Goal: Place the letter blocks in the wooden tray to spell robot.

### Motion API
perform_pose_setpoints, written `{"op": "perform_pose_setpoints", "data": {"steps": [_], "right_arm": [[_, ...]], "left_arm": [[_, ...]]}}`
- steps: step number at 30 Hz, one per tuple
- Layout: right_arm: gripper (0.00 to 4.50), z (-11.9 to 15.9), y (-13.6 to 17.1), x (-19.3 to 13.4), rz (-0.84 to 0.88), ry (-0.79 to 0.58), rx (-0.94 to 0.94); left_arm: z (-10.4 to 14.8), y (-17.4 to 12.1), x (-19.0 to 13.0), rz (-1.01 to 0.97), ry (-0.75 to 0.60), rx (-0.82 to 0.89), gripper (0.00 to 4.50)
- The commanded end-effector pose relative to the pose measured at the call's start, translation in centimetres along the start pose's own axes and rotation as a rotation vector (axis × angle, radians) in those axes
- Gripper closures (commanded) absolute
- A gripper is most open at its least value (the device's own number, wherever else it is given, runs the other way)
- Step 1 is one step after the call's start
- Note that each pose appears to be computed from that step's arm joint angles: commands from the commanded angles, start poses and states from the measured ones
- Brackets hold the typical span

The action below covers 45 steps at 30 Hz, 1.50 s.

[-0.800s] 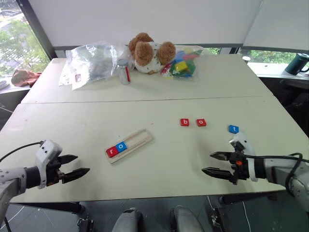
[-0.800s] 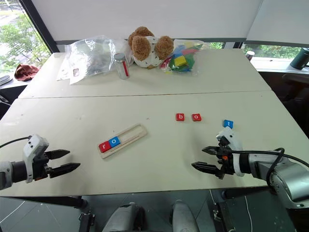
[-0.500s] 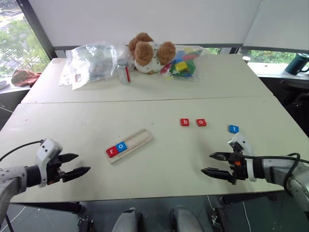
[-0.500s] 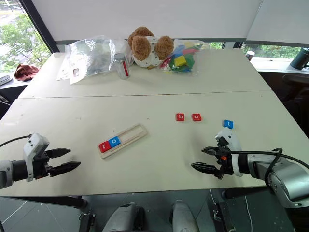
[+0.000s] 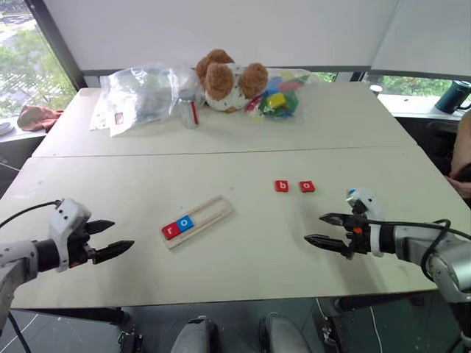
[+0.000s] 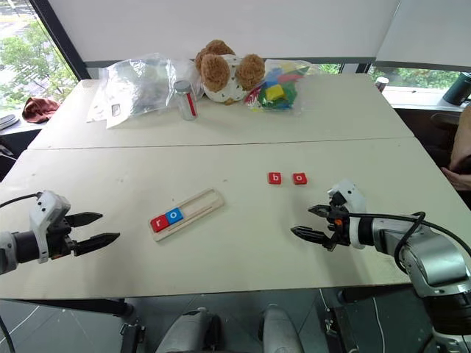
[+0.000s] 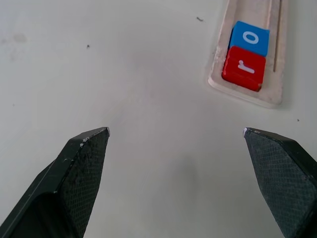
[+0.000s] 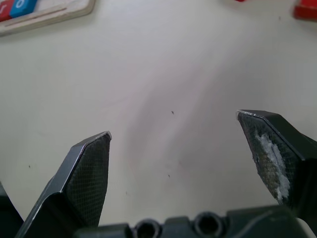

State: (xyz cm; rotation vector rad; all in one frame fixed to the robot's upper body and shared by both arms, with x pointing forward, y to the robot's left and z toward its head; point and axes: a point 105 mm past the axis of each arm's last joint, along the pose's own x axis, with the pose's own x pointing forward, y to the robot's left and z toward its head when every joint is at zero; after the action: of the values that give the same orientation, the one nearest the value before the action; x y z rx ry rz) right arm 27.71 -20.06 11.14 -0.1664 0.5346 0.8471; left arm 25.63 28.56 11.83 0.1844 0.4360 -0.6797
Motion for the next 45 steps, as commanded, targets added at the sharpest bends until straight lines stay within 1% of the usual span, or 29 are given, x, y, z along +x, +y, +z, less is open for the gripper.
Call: {"op": "perform_pose_setpoints", "data": {"steps": [1, 3, 7, 10, 14, 20, 27, 36, 39, 40, 42, 45], "right_arm": [[0.08, 1.8, 1.7, 0.4, 0.078, -0.027, -0.063], [0.08, 2.6, 2.8, 1.1, 0.119, -0.041, -0.090], [0.08, 3.8, 5.3, 2.7, 0.206, -0.056, -0.150], [0.08, 4.4, 6.7, 3.9, 0.238, -0.060, -0.178], [0.08, 4.4, 8.1, 4.6, 0.269, -0.068, -0.182], [0.08, 3.5, 8.3, 4.8, 0.262, -0.048, -0.177], [0.08, 3.4, 7.9, 4.6, 0.232, -0.050, -0.166], [0.08, 3.3, 7.7, 4.6, 0.215, -0.054, -0.160], [0.00, 3.3, 7.6, 4.5, 0.210, -0.052, -0.158], [0.00, 3.3, 7.5, 4.5, 0.208, -0.051, -0.157], [0.00, 3.2, 7.4, 4.4, 0.201, -0.047, -0.154], [0.00, 3.2, 6.4, 4.0, 0.153, -0.057, -0.135]], "left_arm": [[3.1, -1.9, 1.7, -0.066, -0.090, 0.109, 0.00], [3.3, -3.0, 3.0, -0.104, -0.104, 0.142, 0.00], [2.3, -4.9, 5.2, -0.178, -0.090, 0.177, 0.00], [1.6, -5.4, 6.1, -0.208, -0.079, 0.197, 0.00], [1.3, -5.0, 7.1, -0.193, -0.103, 0.216, 0.00], [0.5, -4.1, 8.3, -0.164, -0.105, 0.262, 0.00], [-1.3, -5.4, 8.4, -0.256, -0.044, 0.226, 0.00], [-1.6, -5.2, 8.8, -0.254, -0.034, 0.207, 0.00], [-1.9, -5.1, 8.9, -0.259, -0.029, 0.202, 0.90], [-2.0, -5.0, 8.9, -0.261, -0.027, 0.203, 1.37], [-1.9, -5.3, 8.9, -0.288, -0.022, 0.212, 1.41], [0.0, -5.8, 9.2, -0.339, -0.049, 0.255, 1.41]]}}
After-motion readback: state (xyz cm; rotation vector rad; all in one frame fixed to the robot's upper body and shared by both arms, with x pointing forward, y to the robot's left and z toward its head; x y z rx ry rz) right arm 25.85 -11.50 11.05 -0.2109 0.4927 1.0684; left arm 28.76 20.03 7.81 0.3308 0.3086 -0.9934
